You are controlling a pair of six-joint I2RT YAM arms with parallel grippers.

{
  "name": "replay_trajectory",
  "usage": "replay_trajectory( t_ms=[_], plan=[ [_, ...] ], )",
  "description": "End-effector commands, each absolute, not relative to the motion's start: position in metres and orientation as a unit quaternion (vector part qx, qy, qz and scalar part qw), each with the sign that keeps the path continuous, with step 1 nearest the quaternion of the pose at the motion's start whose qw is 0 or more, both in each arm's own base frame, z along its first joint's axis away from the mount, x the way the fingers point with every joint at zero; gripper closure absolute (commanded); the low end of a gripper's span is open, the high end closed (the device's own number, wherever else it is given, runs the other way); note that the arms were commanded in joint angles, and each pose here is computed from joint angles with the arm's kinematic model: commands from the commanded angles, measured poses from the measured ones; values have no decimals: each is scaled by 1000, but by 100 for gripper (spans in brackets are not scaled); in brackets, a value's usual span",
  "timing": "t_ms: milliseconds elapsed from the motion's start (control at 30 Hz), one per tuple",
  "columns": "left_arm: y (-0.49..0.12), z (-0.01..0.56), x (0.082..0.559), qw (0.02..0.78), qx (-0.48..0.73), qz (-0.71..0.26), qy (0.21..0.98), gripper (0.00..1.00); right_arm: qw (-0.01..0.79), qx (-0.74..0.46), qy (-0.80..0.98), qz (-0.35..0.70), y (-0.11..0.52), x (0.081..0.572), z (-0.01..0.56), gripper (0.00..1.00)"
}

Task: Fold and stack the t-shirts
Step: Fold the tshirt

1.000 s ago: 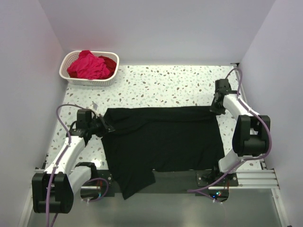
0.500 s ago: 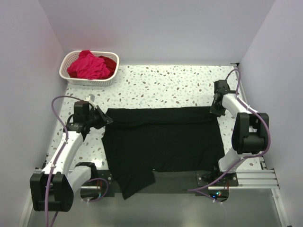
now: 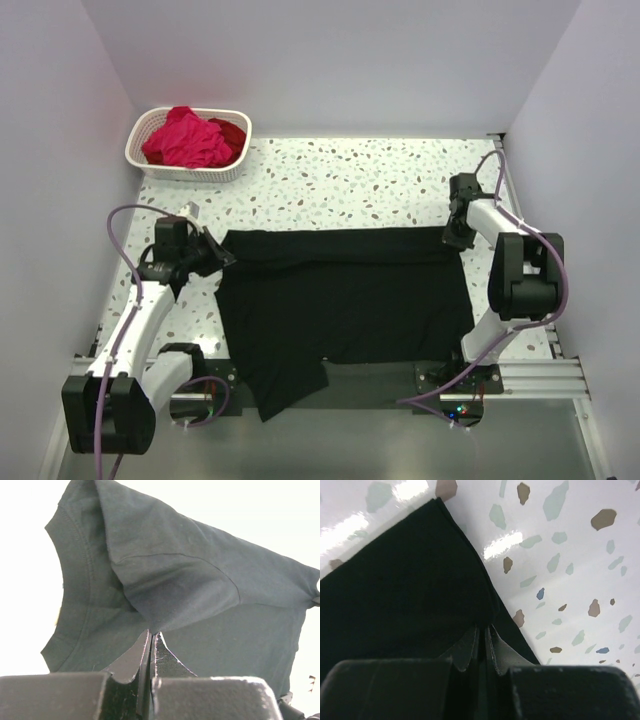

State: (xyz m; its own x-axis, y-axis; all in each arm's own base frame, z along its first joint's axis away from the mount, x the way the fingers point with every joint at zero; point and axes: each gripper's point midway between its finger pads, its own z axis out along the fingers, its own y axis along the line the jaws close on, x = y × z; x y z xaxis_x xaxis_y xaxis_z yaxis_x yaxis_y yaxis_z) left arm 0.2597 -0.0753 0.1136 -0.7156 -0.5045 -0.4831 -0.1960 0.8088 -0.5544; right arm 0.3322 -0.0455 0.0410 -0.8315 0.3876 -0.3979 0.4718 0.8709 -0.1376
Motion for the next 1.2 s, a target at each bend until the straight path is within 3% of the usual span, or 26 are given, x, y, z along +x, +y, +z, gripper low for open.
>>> replay_trajectory(
  t_ms=[0,167,500,567,700,900,1167],
  plan=[
    [-66,109,258,334,-192,-214,897,100,170,238,947,-132,-52,327,29,94],
    [-69,100,254,328,-185,-221,900,100,166,236,948,-134,-52,326,29,82],
    [-79,90,251,312,-173,-247,901,100,246,236,931,-131,-52,335,92,45],
    [-79,90,251,313,-172,-246,901,100,256,231,931,-117,-46,339,97,45],
    [-79,88,250,310,-171,-247,902,100,253,236,935,-73,-30,340,82,58],
    [-74,98,252,327,-171,-235,899,100,228,249,938,-76,-33,335,46,68],
    [-63,125,262,361,-165,-207,894,100,199,266,940,-78,-41,324,21,70]
  ],
)
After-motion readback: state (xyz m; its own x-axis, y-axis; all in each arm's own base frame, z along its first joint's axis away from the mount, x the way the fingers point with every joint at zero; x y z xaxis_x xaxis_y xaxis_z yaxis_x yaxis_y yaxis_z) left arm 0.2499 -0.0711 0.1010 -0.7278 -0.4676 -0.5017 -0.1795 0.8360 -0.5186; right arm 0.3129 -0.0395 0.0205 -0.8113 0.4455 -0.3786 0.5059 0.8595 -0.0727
